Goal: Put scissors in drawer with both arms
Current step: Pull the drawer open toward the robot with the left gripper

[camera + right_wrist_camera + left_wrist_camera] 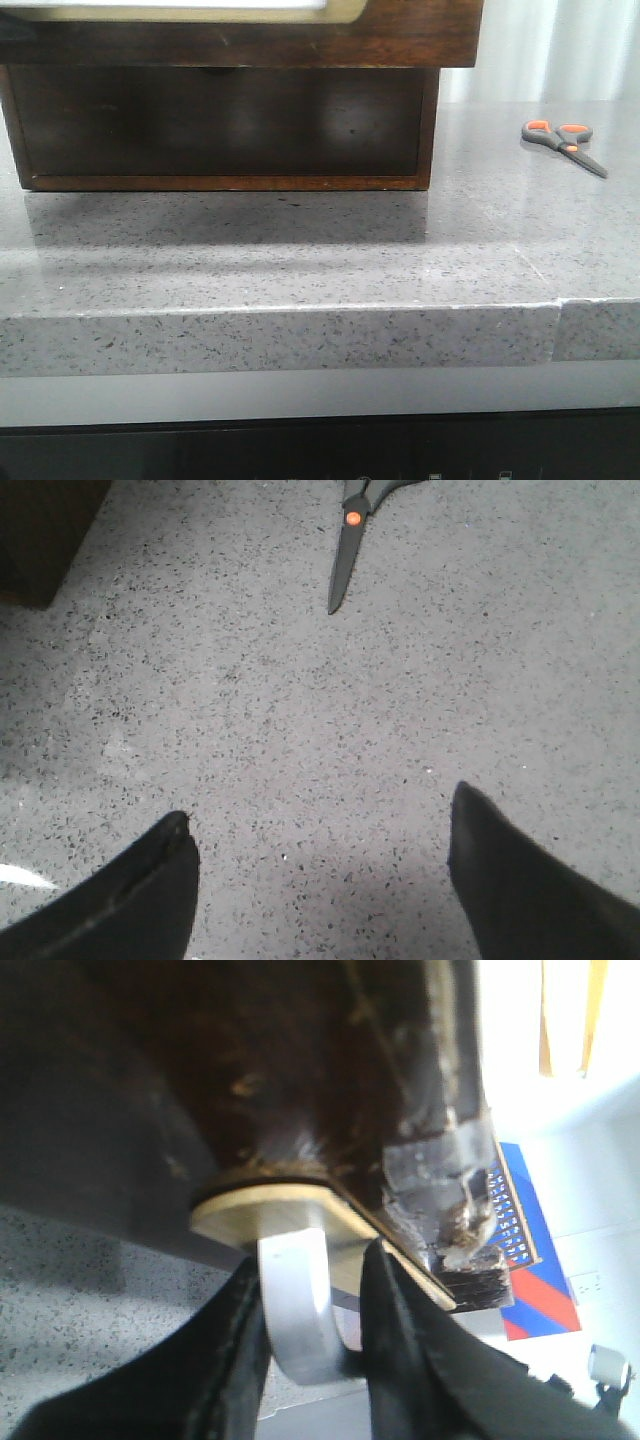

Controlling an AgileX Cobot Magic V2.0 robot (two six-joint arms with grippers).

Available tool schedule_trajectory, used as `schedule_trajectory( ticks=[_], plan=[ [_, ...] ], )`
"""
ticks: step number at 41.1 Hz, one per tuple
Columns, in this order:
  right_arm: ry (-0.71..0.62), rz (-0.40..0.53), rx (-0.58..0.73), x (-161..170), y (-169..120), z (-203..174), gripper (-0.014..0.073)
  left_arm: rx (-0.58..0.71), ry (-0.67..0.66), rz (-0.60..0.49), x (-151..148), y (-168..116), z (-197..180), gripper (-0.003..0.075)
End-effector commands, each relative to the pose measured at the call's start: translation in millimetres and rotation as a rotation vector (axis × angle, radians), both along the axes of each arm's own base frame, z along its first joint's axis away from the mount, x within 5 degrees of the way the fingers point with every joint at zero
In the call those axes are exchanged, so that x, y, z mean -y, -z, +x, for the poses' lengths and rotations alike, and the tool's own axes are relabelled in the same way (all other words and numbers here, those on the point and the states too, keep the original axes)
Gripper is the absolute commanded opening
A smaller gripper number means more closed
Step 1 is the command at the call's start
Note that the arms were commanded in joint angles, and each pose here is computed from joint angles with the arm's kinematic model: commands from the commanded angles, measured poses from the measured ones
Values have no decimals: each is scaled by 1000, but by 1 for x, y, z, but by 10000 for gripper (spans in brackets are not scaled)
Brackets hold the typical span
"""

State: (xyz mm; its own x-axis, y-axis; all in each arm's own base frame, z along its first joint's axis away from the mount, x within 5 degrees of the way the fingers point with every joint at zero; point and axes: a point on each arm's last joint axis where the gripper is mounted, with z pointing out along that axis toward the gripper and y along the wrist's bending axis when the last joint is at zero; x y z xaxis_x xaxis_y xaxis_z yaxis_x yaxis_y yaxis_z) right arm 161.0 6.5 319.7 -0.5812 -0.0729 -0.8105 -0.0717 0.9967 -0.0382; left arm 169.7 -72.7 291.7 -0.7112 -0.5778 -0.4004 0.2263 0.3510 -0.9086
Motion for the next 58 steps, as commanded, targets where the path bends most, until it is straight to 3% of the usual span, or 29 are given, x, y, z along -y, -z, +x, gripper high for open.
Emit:
schedule_trajectory(
  ticks=[1,6,9,21,31,39,47,53,58],
  plan=[
    [2,-14,105,1,-17,4,549,99,38,-60,3,-20,-4,309],
    [2,-14,105,1,-17,4,549,94,46,-28,3,-17,-3,496],
    [2,-14,105,1,-17,4,549,93,51,10,3,-15,-3,529],
    [2,-14,105,1,-17,4,549,157,0,187,-13,-17,-17,526],
    [2,-14,105,1,-17,4,549,189,-99,411,-28,-25,-47,526],
    [2,-14,105,1,-17,4,549,224,-18,683,-25,-42,-61,525],
    [2,-14,105,1,-17,4,549,312,-29,981,-33,-69,-79,526],
    [2,-14,105,1,-17,4,549,471,-28,1060,-38,-88,-100,526],
    [3,-14,122,1,-18,4,548,582,-6,1032,-39,-95,-113,526]
  ],
)
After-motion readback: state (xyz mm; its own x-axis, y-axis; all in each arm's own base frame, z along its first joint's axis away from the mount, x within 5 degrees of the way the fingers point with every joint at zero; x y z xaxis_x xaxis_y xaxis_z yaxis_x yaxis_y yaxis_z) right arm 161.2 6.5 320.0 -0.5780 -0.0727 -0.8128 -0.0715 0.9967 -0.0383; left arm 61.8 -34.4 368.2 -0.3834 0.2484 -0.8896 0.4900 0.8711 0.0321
